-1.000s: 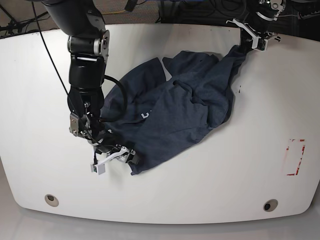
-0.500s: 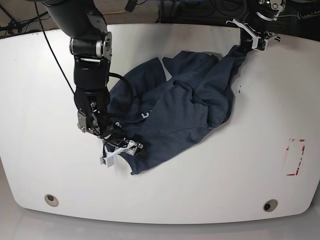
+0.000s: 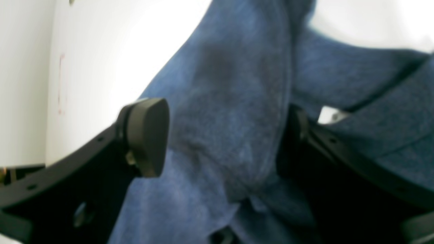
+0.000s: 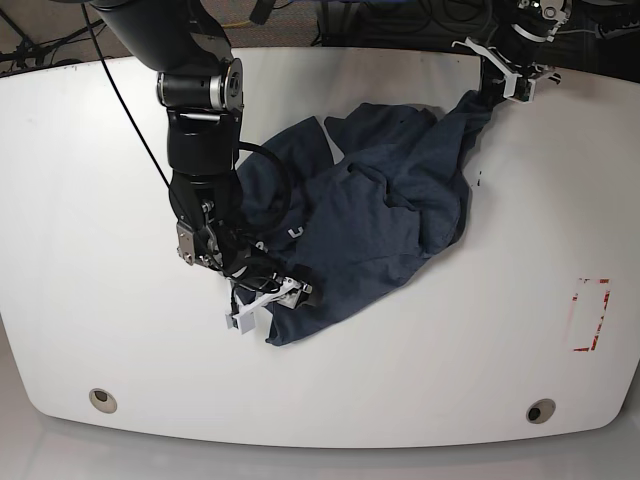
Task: Fold the T-shirt properly
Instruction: 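Adjust the right gripper's grip on the hem while left holds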
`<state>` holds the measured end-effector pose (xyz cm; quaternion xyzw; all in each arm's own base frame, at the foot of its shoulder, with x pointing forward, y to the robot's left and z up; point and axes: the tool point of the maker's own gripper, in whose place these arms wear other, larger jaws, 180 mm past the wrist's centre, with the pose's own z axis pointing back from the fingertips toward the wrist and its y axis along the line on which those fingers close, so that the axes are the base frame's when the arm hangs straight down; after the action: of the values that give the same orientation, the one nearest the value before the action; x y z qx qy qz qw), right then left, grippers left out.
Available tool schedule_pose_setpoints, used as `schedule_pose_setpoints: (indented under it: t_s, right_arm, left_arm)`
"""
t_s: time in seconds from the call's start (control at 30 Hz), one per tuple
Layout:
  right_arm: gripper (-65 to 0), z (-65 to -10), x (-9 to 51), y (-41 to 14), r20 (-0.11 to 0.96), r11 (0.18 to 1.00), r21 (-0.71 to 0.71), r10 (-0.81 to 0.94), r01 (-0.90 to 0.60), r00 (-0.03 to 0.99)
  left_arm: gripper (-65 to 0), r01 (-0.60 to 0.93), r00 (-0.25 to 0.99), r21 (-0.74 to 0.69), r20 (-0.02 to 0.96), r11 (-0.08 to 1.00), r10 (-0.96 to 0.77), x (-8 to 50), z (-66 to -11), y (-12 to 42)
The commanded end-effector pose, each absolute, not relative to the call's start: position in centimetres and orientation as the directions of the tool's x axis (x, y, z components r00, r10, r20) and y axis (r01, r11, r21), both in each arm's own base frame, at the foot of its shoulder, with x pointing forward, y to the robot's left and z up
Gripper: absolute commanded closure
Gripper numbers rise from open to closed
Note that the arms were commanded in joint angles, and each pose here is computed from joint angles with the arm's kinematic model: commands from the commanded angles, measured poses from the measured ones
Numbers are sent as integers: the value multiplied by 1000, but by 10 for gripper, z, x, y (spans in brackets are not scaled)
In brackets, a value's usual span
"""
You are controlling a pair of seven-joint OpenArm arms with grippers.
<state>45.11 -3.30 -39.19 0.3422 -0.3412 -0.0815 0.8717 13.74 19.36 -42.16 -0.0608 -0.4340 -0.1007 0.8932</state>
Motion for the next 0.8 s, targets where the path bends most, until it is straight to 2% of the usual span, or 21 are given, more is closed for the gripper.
schedule_pose_setpoints:
  t_s: [0.0,0.77]
  right_arm:
    - [-438,-349,474,-33,620,742,650,-392,-165,680]
    - [-438,-337,472,-18,620,730,653,-362,-202,696]
  left_arm:
    - [0,244,648,-8,745,970,-157,126,-431,196]
    - [0,247,634,-3,757,969,-159,134,-428,196]
